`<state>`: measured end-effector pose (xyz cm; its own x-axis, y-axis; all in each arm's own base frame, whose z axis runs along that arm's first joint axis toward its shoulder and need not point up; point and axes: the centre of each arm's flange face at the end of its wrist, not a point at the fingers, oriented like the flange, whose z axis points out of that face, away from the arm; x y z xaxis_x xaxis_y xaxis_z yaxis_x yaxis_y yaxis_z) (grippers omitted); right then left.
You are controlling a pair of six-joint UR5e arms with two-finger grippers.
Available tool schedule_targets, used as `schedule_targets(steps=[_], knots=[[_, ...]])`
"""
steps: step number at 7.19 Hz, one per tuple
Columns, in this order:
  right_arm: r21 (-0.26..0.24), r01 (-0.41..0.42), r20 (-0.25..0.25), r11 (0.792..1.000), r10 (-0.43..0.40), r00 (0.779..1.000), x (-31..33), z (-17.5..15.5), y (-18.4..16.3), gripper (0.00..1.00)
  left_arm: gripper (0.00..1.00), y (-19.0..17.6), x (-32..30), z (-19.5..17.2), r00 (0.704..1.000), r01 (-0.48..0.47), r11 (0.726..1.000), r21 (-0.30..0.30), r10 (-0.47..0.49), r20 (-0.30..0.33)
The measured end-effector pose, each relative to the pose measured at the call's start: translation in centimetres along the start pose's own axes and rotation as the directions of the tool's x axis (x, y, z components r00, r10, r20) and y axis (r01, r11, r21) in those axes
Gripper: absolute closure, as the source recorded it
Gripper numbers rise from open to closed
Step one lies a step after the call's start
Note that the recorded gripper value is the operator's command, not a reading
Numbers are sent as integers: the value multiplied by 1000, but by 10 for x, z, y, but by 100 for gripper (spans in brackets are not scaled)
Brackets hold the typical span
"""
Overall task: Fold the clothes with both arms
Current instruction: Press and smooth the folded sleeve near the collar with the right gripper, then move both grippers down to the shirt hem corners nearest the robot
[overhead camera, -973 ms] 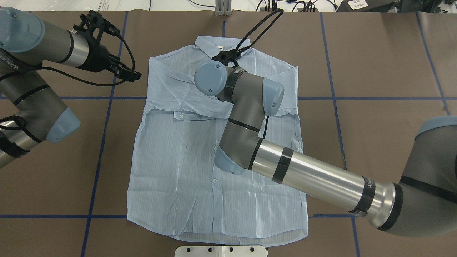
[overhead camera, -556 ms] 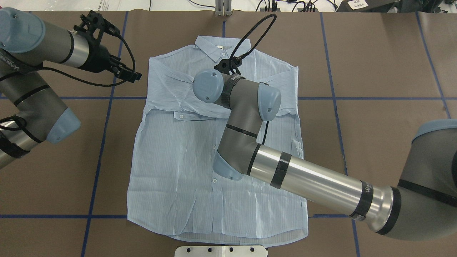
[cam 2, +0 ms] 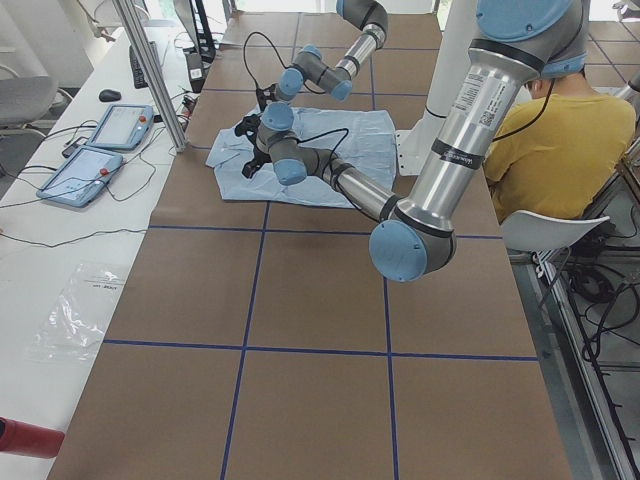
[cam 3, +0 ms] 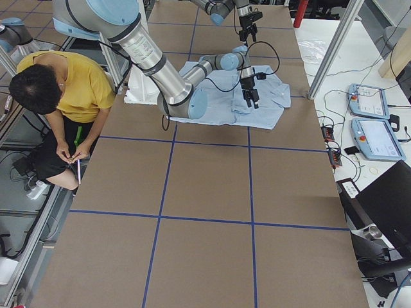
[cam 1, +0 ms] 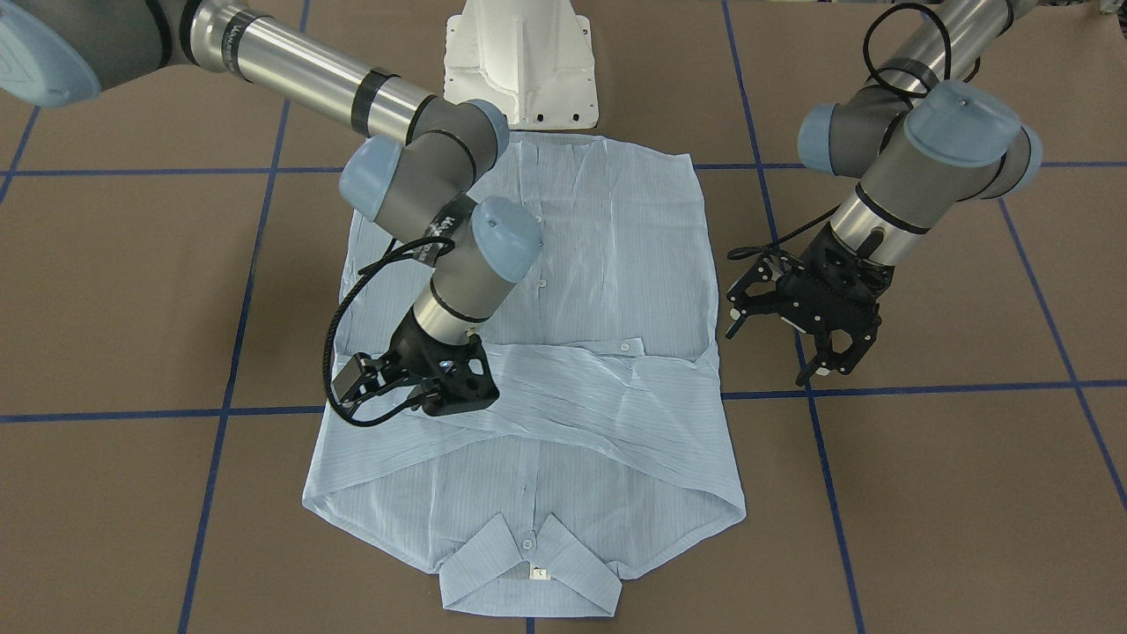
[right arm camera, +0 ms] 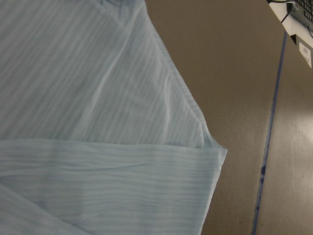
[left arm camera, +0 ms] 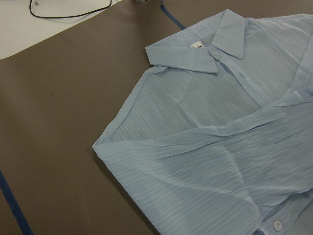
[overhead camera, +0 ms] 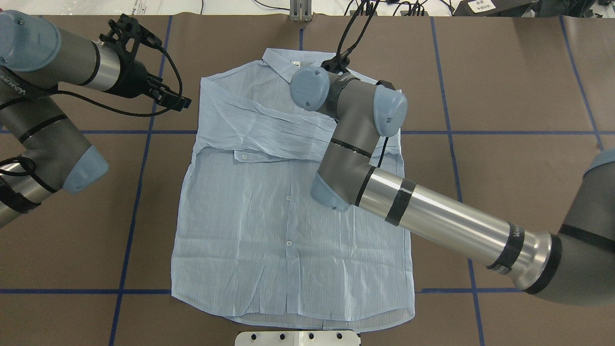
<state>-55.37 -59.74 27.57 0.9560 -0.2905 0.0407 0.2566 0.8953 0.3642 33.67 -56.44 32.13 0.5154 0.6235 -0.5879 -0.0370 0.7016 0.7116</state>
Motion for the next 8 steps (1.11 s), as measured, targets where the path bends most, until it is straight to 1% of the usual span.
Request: schedule_targets(steps=[1, 2, 3, 4, 5, 6, 7, 8], knots=[[31, 4, 32, 1000, -5, 999, 45, 23, -4, 0, 0, 0, 2, -1, 1000, 7, 1000, 2, -7, -2], [62, -29, 117, 998, 22, 993, 90, 34, 0, 0, 0, -2, 5, -4, 1000, 19, 1000, 8, -19, -5], [80, -86, 237, 993, 65, 969, 130, 26, 17, 0, 0, -2, 8, -8, 999, 52, 999, 13, -52, -9], [84, -161, 339, 983, 124, 932, 160, 9, 48, 0, 0, 2, 13, -15, 993, 119, 993, 19, -119, -17], [64, -249, 425, 966, 200, 883, 183, -11, 90, 0, 0, 12, 21, -23, 979, 201, 979, 19, -200, -28], [20, -335, 488, 942, 284, 826, 201, -28, 134, 0, 0, 31, 32, -31, 965, 259, 966, 9, -258, -40], [-42, -424, 531, 905, 379, 757, 211, -43, 177, 0, 0, 58, 48, -39, 952, 302, 953, -7, -302, -46], [-96, -488, 571, 868, 449, 687, 209, -49, 218, 0, 0, 90, 71, -45, 934, 353, 935, -22, -353, -44]])
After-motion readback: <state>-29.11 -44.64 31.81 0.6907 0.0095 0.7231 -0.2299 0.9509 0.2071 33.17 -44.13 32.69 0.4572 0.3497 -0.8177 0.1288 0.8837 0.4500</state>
